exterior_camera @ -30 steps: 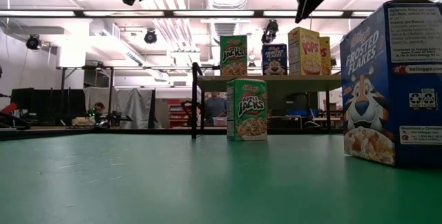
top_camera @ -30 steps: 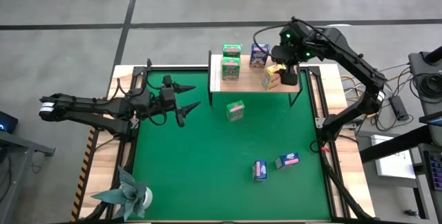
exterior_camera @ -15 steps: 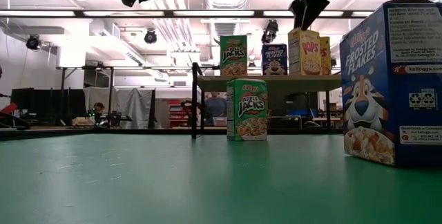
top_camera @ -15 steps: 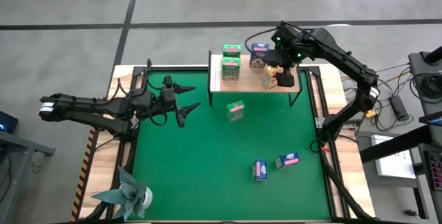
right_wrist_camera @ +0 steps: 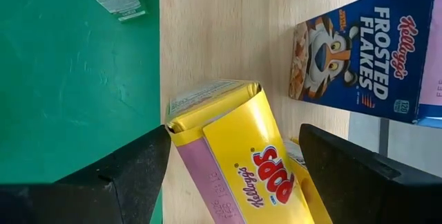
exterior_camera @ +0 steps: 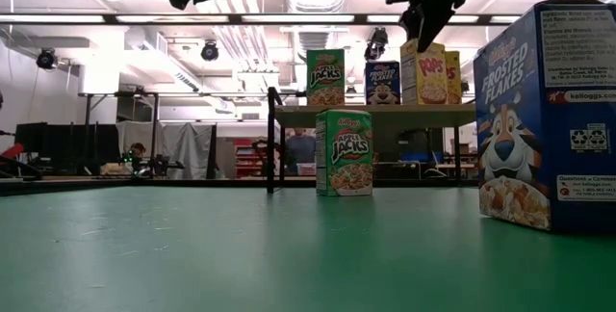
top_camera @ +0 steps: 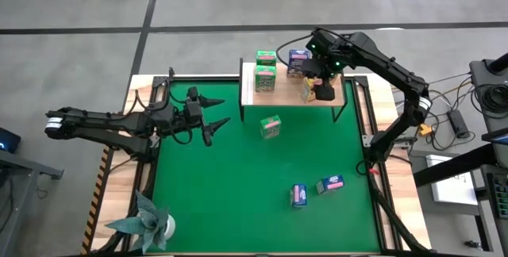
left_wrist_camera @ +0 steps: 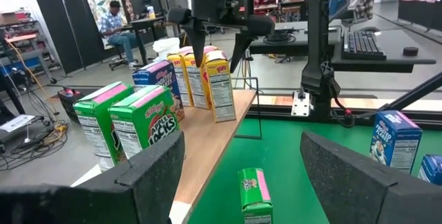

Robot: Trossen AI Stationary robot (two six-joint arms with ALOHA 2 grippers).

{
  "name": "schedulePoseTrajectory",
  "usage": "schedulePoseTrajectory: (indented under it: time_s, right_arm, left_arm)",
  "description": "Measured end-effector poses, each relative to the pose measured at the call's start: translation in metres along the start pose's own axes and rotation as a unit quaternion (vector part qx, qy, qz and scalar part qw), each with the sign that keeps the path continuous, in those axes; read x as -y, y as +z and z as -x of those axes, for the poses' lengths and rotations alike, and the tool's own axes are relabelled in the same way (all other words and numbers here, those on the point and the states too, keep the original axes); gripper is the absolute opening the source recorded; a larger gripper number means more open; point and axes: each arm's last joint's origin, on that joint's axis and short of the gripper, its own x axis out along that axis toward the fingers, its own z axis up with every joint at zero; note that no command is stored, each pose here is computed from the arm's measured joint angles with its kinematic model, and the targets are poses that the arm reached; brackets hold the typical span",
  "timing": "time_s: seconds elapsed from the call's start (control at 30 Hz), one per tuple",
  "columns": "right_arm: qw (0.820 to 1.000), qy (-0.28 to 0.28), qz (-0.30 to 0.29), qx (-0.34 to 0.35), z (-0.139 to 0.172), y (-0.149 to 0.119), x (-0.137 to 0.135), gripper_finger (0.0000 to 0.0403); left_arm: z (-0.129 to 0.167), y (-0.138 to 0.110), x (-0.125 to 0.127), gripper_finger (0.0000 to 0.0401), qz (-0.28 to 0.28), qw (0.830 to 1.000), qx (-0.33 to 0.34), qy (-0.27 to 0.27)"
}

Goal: Stack cereal on shelf
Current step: Put the yellow cereal box on the shelf aligned with the other yellow cereal box

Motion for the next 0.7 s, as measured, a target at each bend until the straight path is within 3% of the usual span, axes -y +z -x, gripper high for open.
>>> schedulePoseTrajectory:
  time_s: [0.43,0.7]
  right_arm:
    - [0.999,0.000,-0.042,0.000,0.0002,-0.0001,-0.0001,0.0304]
    - [0.990,0.018,-0.138,-0.036,0.0011,-0.0065,-0.0049,0.0304]
  left_arm:
    - [0.0000,-0.0002,0.0000,0.0272,-0.001,1.000,-0.001,0.000]
    - [0.0000,0.0000,0.0000,0.0272,-0.001,1.000,-0.001,0.000]
